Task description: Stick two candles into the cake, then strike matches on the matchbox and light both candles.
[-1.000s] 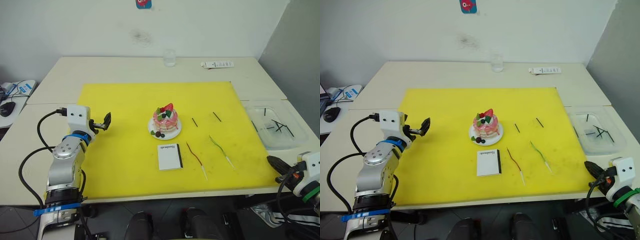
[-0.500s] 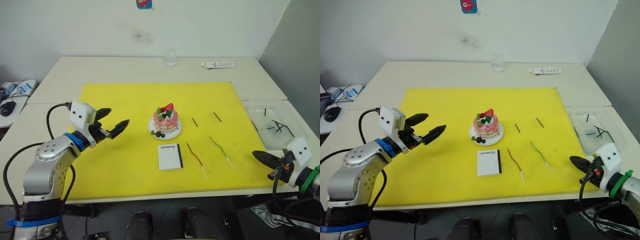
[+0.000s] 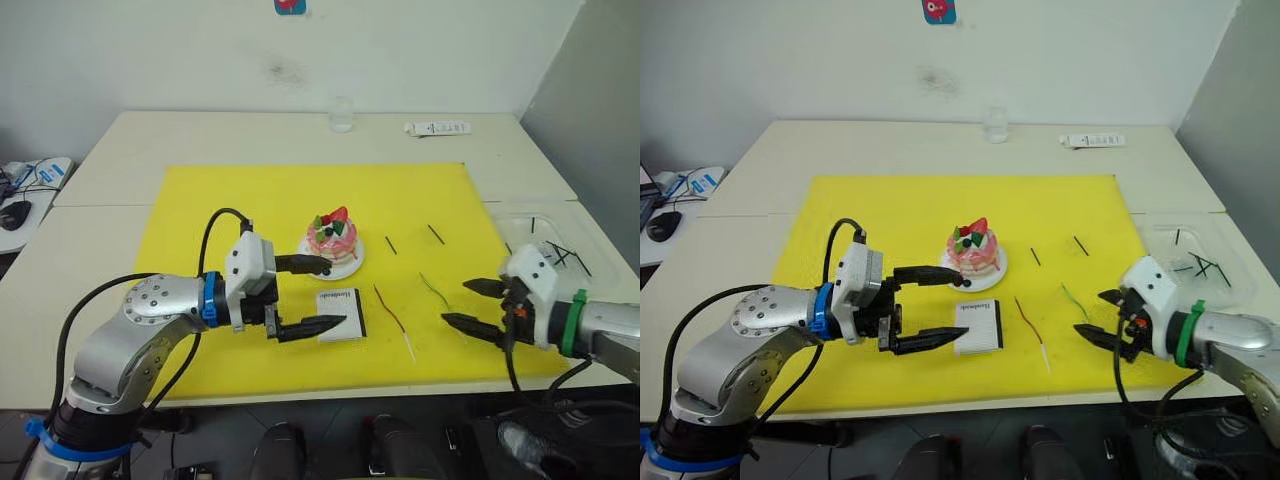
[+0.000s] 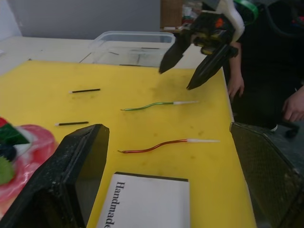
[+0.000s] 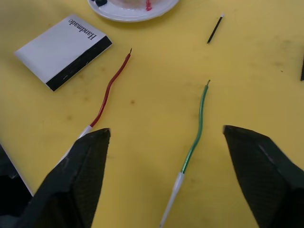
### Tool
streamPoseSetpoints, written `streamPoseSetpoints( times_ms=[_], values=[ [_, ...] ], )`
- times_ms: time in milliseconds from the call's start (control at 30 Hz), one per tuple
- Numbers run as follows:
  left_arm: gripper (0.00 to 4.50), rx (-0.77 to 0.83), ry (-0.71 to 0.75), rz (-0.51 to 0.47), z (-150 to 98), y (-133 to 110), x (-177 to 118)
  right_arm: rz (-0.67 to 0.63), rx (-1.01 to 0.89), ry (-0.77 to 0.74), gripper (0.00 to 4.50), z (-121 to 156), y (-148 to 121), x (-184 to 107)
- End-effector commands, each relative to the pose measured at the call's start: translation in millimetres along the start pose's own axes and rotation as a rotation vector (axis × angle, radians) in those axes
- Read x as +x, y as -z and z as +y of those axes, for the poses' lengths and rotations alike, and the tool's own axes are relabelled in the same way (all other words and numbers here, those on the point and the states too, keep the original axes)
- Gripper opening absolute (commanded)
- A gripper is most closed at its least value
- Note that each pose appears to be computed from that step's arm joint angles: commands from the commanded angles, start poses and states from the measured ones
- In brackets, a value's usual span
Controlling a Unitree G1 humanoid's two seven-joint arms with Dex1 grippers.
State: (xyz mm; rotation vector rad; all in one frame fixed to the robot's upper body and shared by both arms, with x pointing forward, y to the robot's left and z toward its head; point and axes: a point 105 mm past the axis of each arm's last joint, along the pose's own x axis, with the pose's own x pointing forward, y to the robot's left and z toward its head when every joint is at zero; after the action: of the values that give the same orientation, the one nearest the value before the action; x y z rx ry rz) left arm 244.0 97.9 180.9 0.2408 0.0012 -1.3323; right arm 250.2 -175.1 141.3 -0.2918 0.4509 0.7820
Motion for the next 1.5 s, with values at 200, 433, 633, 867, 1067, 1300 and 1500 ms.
streamPoseSetpoints(
  times_ms=[200,433,633,867,1067,1300,1500],
  values=[
    [4.50,0.064,0.039,-0.021,-10,-8,2,0.098,0.019,0.176,4.48,-12,19,4],
    [4.50,0.062,0.040,-0.030,-10,-7,6,0.121,0.063,0.236,4.48,-24,31,11],
    [4.50,0.040,0.025,-0.050,-5,-9,8,0.086,0.072,0.199,4.48,-18,20,26],
    [4.50,0.003,0.001,-0.076,-2,-17,11,0.124,0.112,0.204,4.13,-18,27,31],
    [4.50,-0.006,0.002,-0.074,-5,-17,12,0.149,0.114,0.202,3.22,-17,30,29],
    [4.50,-0.016,0.002,-0.077,-7,-16,11,0.167,0.141,0.220,2.83,-18,40,25],
    [4.50,-0.011,0.014,-0.077,-9,-17,12,0.165,0.151,0.225,1.97,-19,40,26]
  ],
)
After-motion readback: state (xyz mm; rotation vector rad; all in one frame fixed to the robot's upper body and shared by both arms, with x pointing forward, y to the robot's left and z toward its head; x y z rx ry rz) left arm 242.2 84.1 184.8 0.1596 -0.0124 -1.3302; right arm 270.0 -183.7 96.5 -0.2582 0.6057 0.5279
